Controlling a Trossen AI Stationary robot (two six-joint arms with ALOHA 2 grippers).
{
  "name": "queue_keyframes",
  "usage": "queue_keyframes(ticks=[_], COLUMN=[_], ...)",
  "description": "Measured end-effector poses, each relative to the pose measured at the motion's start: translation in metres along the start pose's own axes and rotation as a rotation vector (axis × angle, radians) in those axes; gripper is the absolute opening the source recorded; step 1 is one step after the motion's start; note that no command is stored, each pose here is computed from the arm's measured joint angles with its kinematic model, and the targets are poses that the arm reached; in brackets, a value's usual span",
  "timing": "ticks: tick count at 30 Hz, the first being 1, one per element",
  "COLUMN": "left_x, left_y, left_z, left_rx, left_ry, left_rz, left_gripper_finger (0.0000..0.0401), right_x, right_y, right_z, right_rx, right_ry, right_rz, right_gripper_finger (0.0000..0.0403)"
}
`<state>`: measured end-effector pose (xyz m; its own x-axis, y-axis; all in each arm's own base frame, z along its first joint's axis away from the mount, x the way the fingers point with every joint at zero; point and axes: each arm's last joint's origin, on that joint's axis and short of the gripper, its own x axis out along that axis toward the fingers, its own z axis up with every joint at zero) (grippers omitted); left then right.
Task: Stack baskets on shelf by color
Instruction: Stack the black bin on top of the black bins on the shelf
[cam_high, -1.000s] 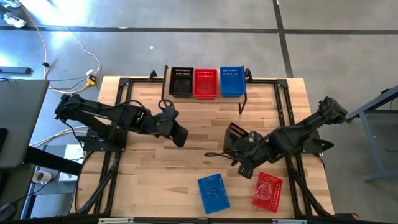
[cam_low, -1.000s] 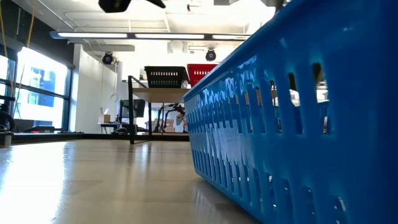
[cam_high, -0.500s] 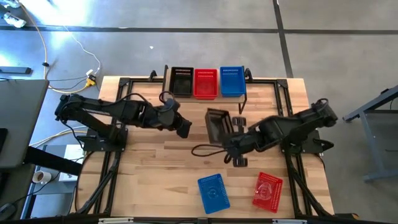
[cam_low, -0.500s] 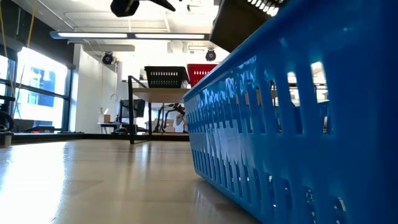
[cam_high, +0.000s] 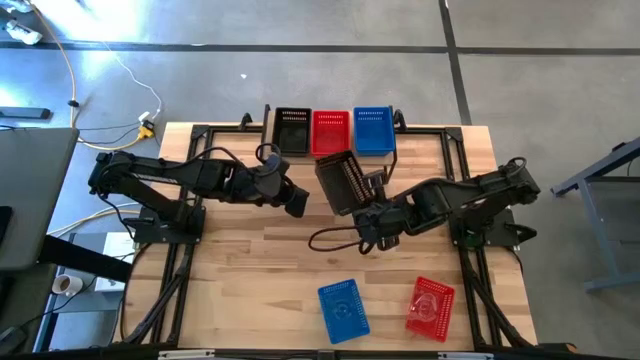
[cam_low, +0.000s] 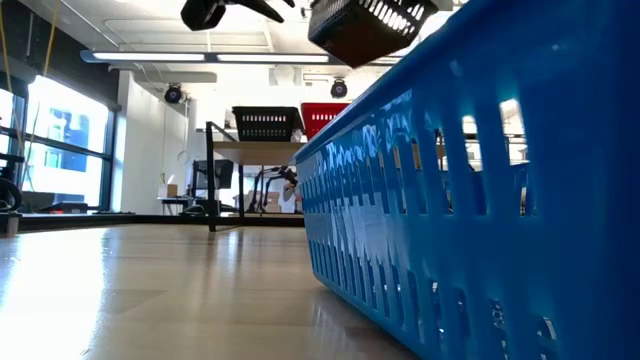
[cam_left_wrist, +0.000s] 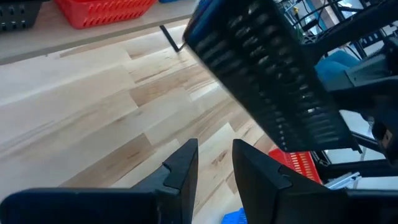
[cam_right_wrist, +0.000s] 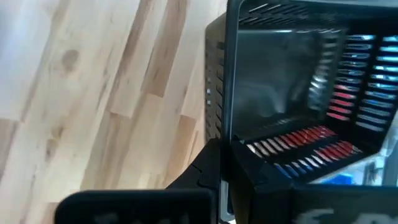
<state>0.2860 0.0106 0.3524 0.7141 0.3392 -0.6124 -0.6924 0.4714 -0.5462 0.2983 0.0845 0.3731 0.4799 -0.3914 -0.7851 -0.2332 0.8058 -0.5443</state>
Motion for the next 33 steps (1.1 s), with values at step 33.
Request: queue_keyframes(ticks=[33], left_x=[0.019], left_y=[0.015], left_z=[-0.011], left_rx=[-0.008], left_ry=[0.069], left_rz=[0.209], left_gripper_finger=[0.009], right_x=[0.106], right_y=[0.054], right_z=[0.036], right_rx=[0.002], right_ry=[0.248], right_rz=[0.064], right_gripper_finger=[0.0])
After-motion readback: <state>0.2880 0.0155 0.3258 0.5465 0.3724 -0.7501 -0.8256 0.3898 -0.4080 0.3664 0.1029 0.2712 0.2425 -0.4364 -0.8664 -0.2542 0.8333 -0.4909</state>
